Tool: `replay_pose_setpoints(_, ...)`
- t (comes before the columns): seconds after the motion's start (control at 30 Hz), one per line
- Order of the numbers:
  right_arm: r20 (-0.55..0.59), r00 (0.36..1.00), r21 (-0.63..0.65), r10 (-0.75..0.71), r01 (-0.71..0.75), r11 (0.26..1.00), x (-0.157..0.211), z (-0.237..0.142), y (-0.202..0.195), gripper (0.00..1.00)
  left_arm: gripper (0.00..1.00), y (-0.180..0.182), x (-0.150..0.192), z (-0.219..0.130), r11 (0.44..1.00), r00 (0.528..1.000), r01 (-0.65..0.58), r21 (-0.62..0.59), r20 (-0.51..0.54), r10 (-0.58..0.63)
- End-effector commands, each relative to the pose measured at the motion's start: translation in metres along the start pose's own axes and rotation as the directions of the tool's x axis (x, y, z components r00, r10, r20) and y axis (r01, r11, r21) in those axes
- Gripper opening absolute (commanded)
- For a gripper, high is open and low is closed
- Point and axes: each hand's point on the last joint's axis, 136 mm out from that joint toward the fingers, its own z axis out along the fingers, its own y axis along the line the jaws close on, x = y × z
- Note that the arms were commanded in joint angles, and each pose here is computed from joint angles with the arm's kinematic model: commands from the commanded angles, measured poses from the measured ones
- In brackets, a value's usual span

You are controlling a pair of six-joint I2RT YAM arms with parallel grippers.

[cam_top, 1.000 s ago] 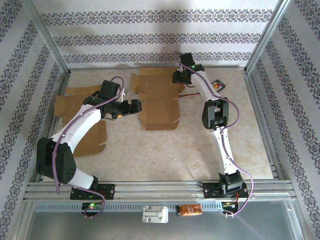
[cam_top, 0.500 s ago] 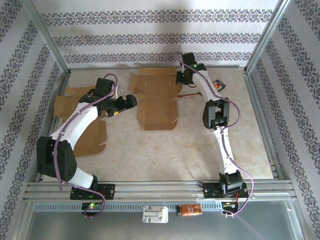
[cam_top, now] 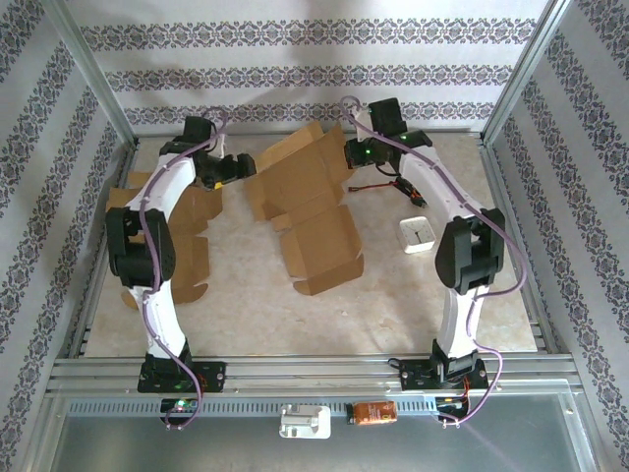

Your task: Fold the paper box

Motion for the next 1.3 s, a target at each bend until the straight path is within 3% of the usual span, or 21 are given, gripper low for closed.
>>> replay_pose_setpoints(0.0,-0.004,1.000,-0.048,0.026,-0.026,0.998,0.017,0.014,-0.001,0.00,0.90,0.000,0.034,0.015,1.000,0.988,0.001,0.003,-0.151,-0.001)
replay_pose_setpoints(0.17,-0.011,0.999,-0.048,0.032,-0.032,0.998,0.025,0.016,-0.002,0.00,0.87,0.020,0.050,0.040,0.998,0.983,0.046,-0.047,-0.174,-0.053)
replay_pose_setpoints(0.33,-0.019,1.000,-0.058,0.022,-0.023,0.998,0.029,0.018,-0.001,0.00,0.80,0.018,0.052,0.071,0.998,0.977,0.059,0.034,-0.206,-0.051)
replay_pose_setpoints(0.43,-0.019,1.000,-0.053,0.021,-0.022,0.998,0.030,0.019,-0.002,0.00,0.71,0.018,0.051,0.081,0.996,0.975,0.068,0.053,-0.215,-0.055)
replay_pose_setpoints(0.53,-0.020,0.999,-0.041,0.026,-0.027,0.999,0.029,0.022,-0.005,0.00,0.54,0.008,0.053,0.086,0.988,0.971,0.095,0.123,-0.229,-0.065)
replay_pose_setpoints(0.67,-0.023,0.999,-0.023,0.026,-0.026,0.999,0.030,0.024,-0.007,0.00,0.11,-0.005,0.047,0.082,0.979,0.980,0.073,0.192,-0.195,-0.035)
replay_pose_setpoints(0.7,-0.015,1.000,-0.016,0.015,-0.015,1.000,0.028,0.020,-0.006,0.07,0.02,-0.009,0.043,0.077,0.977,0.985,0.048,0.206,-0.171,-0.013)
replay_pose_setpoints(0.73,-0.006,1.000,-0.012,0.006,-0.006,1.000,0.025,0.016,-0.006,0.13,0.00,-0.012,0.038,0.073,0.976,0.989,0.026,0.217,-0.149,0.007)
replay_pose_setpoints(0.8,0.036,0.999,0.004,-0.039,0.039,0.999,0.012,-0.004,-0.002,0.41,0.00,-0.023,0.026,0.062,0.965,0.993,-0.056,0.257,-0.084,0.081)
replay_pose_setpoints(0.87,0.089,0.991,0.042,-0.100,0.097,0.994,-0.003,-0.029,-0.001,0.59,0.00,-0.040,0.015,0.049,0.936,0.980,-0.192,0.295,0.006,0.199)
replay_pose_setpoints(0.97,0.163,0.953,0.069,-0.256,0.248,0.966,-0.021,-0.062,0.012,0.73,0.00,-0.068,0.011,0.031,0.834,0.876,-0.482,0.269,0.171,0.451)
replay_pose_setpoints(1.03,0.188,0.871,0.052,-0.453,0.452,0.891,-0.018,-0.072,0.032,0.80,0.00,-0.085,0.011,0.023,0.753,0.783,-0.619,0.225,0.251,0.569)
replay_pose_setpoints(1.07,0.184,0.814,0.045,-0.551,0.553,0.832,-0.010,-0.071,0.041,0.82,0.00,-0.093,0.012,0.019,0.711,0.738,-0.671,0.211,0.283,0.612)
replay_pose_setpoints(1.13,0.162,0.621,0.027,-0.767,0.774,0.633,0.013,-0.067,0.057,0.85,0.00,-0.106,0.014,0.014,0.634,0.657,-0.749,0.191,0.336,0.674)
replay_pose_setpoints(1.2,0.127,0.433,0.037,-0.892,0.897,0.441,0.027,-0.059,0.061,0.86,0.00,-0.116,0.016,0.011,0.561,0.567,-0.816,0.141,0.386,0.728)
replay_pose_setpoints(1.27,0.104,0.392,0.013,-0.914,0.918,0.396,0.026,-0.056,0.059,0.85,0.00,-0.125,0.020,0.007,0.493,0.479,-0.866,0.087,0.426,0.767)
